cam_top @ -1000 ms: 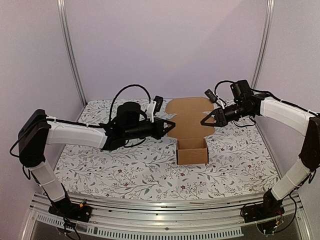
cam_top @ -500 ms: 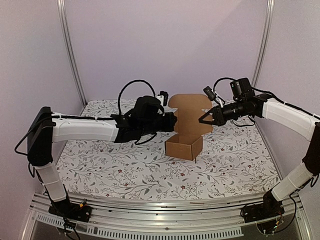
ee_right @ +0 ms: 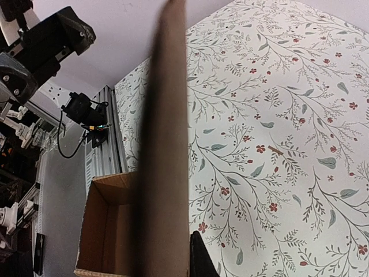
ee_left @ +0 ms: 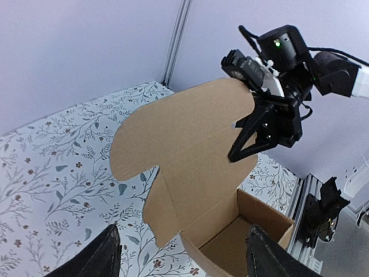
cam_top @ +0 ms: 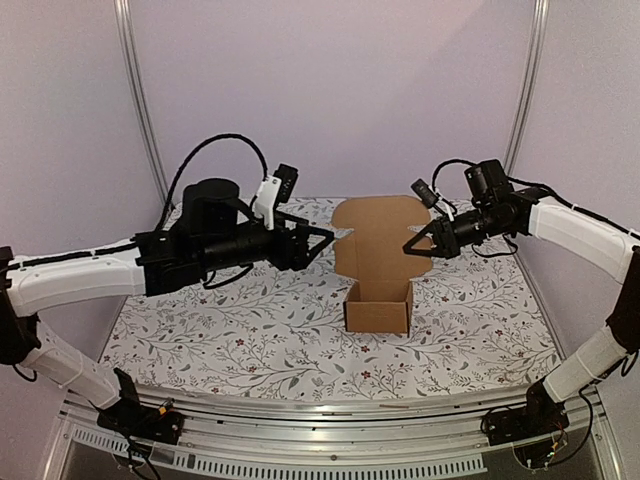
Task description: Fold the paper box
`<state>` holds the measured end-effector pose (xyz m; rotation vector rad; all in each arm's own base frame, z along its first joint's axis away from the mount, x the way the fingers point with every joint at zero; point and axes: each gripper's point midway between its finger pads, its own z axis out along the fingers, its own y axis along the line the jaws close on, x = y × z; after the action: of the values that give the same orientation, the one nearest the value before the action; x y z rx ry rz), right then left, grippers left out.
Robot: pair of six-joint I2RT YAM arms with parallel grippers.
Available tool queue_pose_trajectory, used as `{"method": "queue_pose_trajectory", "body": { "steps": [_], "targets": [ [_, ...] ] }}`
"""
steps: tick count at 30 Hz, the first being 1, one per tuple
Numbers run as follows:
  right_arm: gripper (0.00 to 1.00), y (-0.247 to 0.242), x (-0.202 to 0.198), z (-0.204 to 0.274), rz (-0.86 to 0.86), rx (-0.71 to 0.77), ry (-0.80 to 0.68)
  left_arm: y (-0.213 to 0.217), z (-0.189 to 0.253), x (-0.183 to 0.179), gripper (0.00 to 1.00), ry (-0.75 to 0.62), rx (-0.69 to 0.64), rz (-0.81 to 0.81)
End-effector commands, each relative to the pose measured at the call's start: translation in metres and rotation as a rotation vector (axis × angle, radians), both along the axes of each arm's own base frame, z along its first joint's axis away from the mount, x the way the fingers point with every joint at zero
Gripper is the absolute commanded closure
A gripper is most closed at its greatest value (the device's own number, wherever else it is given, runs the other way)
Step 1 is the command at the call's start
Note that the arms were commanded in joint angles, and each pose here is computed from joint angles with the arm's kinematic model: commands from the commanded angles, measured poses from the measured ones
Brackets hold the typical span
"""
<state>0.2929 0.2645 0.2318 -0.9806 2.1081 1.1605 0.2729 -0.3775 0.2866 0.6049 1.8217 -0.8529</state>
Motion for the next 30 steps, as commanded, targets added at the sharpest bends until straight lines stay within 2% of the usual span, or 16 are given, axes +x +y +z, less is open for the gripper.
{"method": "queue_pose_trajectory", "body": {
  "steps": [1,4,9,11,15,23,30],
  "targets": [
    [1.00,0.004,-0.036,0.020,0.193,0.089,0.008,0.031,-0.018,-0.021,0.24,-0.091,0.049,-0.122],
    [1.00,0.005,-0.049,0.024,0.255,0.116,0.026,0.040,-0.039,-0.014,0.28,-0.050,-0.013,-0.158],
    [1.00,0.005,-0.062,0.030,0.300,0.135,0.004,0.014,-0.062,-0.017,0.36,-0.053,-0.076,-0.318],
    [1.00,0.005,-0.063,0.029,0.301,0.130,0.002,0.000,-0.056,-0.021,0.38,-0.047,-0.133,-0.389],
    [1.00,0.004,-0.061,0.020,0.289,0.098,0.003,-0.022,-0.051,-0.029,0.37,-0.031,-0.215,-0.487],
    [1.00,0.006,-0.053,0.012,0.272,0.082,0.015,-0.046,-0.048,-0.049,0.35,-0.028,-0.269,-0.607],
    [1.00,0.010,-0.052,0.008,0.267,0.084,0.045,-0.059,-0.047,-0.050,0.35,-0.023,-0.324,-0.641]
  ]
}}
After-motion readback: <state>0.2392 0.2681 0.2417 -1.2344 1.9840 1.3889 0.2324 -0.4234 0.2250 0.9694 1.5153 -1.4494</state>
